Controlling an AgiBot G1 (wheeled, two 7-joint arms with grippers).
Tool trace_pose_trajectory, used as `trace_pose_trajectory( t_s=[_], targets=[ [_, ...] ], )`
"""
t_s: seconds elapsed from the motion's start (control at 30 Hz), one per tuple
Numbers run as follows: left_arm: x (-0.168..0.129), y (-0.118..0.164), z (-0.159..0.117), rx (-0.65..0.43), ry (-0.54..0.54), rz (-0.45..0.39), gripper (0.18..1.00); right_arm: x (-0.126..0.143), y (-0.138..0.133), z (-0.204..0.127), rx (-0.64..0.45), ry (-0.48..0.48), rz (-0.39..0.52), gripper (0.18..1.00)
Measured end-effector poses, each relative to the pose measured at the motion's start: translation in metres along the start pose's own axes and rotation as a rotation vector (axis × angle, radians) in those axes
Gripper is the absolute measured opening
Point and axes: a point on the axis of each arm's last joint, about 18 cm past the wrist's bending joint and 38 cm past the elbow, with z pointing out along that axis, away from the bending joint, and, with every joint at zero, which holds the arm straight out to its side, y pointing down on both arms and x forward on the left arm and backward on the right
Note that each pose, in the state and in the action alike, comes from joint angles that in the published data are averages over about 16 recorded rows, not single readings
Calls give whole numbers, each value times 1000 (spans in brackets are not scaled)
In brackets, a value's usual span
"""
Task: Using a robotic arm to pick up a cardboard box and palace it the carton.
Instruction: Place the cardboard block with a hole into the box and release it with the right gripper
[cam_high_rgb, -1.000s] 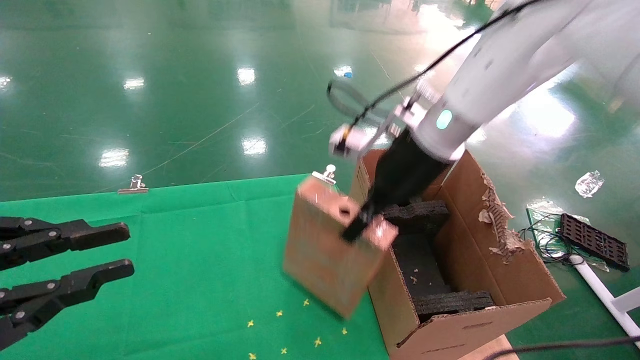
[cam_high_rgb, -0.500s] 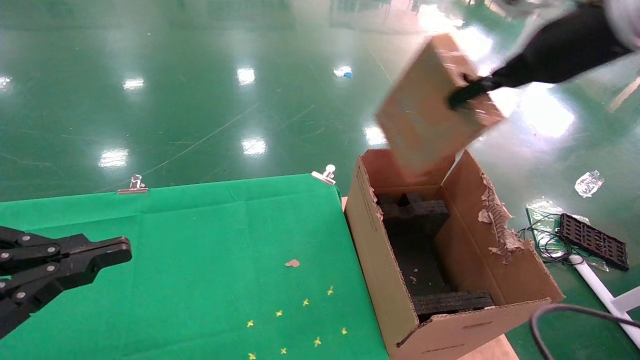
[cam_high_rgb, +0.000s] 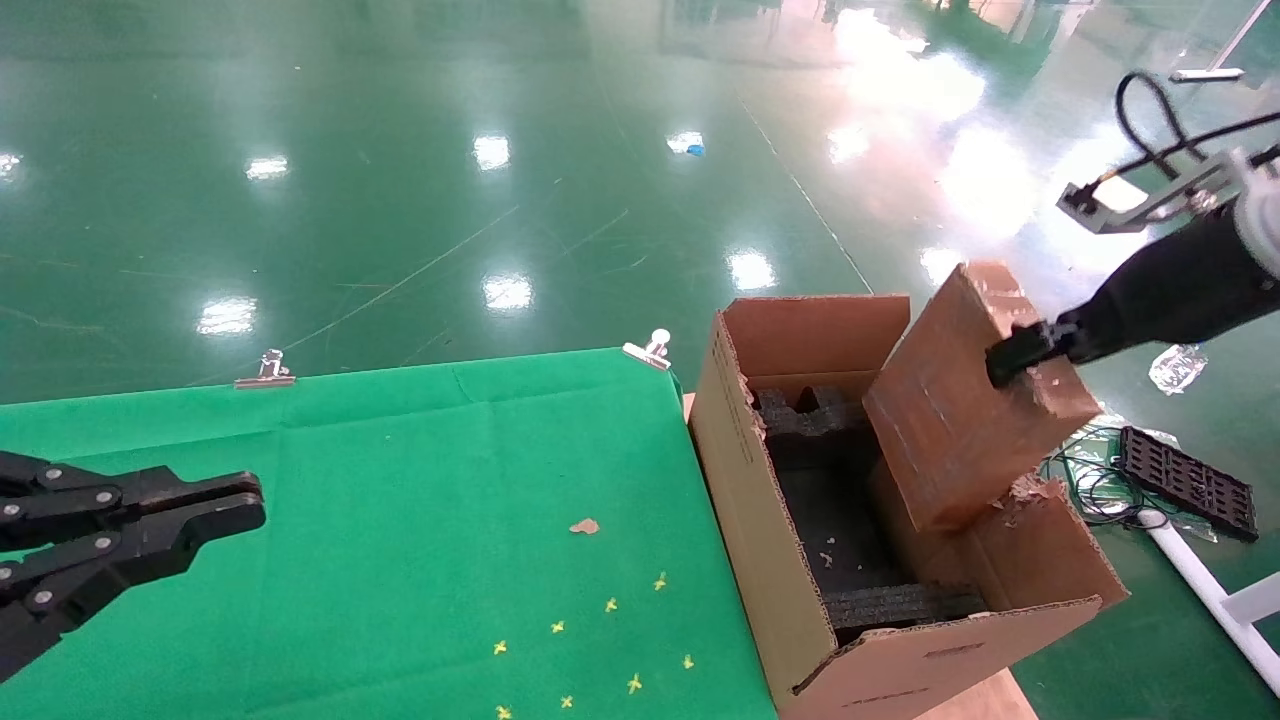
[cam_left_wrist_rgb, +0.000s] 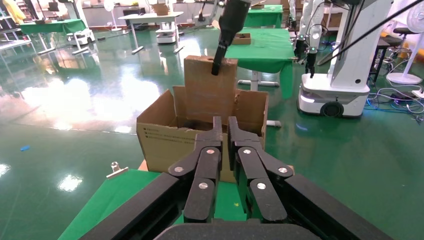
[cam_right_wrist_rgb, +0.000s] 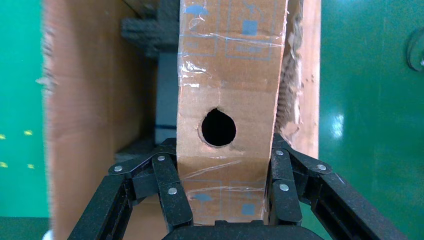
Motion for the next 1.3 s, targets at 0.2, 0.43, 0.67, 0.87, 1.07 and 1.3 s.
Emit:
trace_pose_trajectory(
  t_s=[0.2,0.43,0.67,0.87,1.07,1.3],
  targets=[
    [0,0,0,0,0,0,246,9,14,24,-60,41,19,334],
    [0,0,0,0,0,0,338,16,26,48,-100,75,31,333],
    [0,0,0,0,0,0,478,19,38,79,-124,94,38,331],
    [0,0,0,0,0,0,618,20,50,111,-133,104,33,328],
    [0,0,0,0,0,0,759,19,62,142,-137,114,12,321],
    [0,0,0,0,0,0,891,17,72,165,-127,109,-12,313]
  ],
)
